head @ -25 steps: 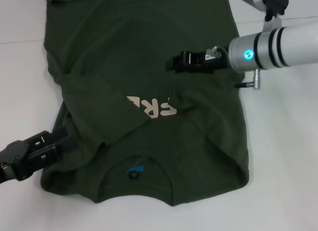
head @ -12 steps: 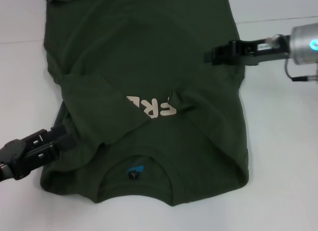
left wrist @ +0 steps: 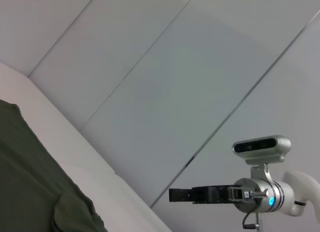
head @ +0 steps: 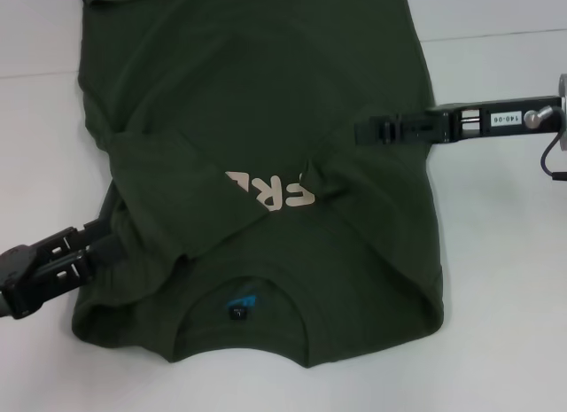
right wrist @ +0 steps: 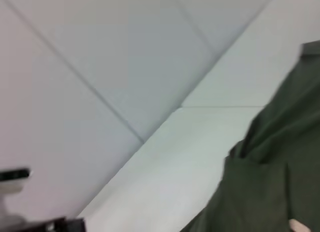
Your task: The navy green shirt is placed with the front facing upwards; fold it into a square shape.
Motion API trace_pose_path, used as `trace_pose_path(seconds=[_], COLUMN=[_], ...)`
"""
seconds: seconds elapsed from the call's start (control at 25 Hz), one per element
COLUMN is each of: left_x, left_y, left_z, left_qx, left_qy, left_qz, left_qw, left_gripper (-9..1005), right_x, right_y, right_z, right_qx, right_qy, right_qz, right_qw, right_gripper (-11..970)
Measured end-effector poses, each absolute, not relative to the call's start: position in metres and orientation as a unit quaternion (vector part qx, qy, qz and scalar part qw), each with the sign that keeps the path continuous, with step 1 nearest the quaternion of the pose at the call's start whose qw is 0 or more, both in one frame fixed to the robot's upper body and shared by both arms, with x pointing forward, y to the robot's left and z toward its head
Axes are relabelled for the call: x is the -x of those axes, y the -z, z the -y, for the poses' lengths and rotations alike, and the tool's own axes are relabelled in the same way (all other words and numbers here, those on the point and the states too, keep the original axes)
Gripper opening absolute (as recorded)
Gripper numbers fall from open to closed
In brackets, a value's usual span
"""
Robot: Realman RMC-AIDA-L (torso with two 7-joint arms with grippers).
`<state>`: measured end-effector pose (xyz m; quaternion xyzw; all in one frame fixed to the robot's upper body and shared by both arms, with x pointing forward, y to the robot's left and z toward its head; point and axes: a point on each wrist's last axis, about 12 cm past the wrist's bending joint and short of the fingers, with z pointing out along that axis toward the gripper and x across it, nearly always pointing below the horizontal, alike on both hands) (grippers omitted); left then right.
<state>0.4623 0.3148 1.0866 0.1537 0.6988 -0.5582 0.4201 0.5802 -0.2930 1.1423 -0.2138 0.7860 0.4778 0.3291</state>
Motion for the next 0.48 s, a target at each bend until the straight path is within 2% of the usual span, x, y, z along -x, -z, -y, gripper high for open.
trace_pose_path(seconds=[0.16, 0.28, 0.48], left_x=[-0.456, -0.446, -0.423], left_y=[-1.087, -1.088, -1.079], left_z=[-0.316, -0.316, -0.317], left_qx=[-0.181, -0.228, -0.27], left_qy=[0.553, 0.538, 0.507], left_qz=[-0.692, -0.675, -0.667], left_qw=[0.428, 0.451, 0.475], left_gripper=[753, 753, 752], right_x=[-0.572, -0.557, -0.531], right_y=[-1.141, -1.132, -1.114], right_z=[0.283, 0.274, 0.27], right_qx=[0.284, 0.367, 0.425], right_qy=[-0.473, -0.446, -0.415], right_qz=[-0.765, -0.748, -0.741], right_qw=[0.333, 0.327, 0.313], right_gripper=[805, 839, 897])
